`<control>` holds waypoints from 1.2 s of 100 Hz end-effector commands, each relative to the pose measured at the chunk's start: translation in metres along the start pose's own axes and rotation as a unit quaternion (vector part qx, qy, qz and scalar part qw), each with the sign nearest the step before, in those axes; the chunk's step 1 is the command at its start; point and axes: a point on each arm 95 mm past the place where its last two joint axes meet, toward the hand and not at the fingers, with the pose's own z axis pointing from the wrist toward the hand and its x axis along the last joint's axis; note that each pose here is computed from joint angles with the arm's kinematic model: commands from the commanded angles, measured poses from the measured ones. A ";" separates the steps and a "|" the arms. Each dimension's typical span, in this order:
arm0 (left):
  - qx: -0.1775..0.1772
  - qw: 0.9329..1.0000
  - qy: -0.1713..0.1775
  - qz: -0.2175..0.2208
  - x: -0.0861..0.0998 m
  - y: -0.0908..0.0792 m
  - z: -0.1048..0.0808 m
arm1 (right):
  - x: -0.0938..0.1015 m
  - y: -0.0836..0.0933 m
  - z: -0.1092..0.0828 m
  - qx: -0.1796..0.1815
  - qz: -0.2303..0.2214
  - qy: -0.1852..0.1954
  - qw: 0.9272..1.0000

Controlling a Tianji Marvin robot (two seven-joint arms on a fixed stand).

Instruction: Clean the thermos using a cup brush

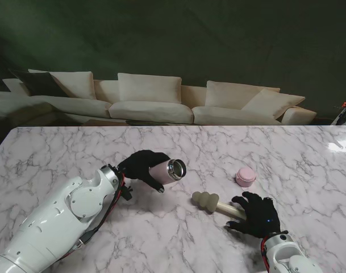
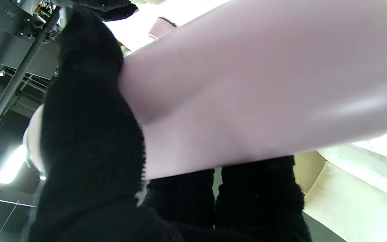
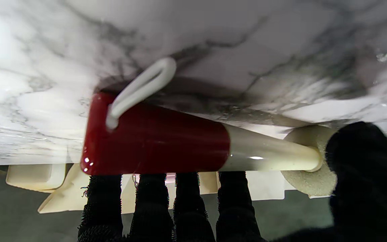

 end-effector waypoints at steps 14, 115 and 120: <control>-0.003 1.000 0.003 -0.001 0.002 0.001 0.003 | 0.006 -0.007 0.006 0.008 0.001 -0.013 1.000; 0.000 1.000 0.007 -0.006 0.001 0.002 0.004 | 0.015 0.001 0.013 -0.043 -0.003 0.012 0.999; 0.000 1.000 0.007 -0.006 0.001 0.002 0.004 | 0.015 0.003 0.012 -0.043 -0.005 0.015 0.999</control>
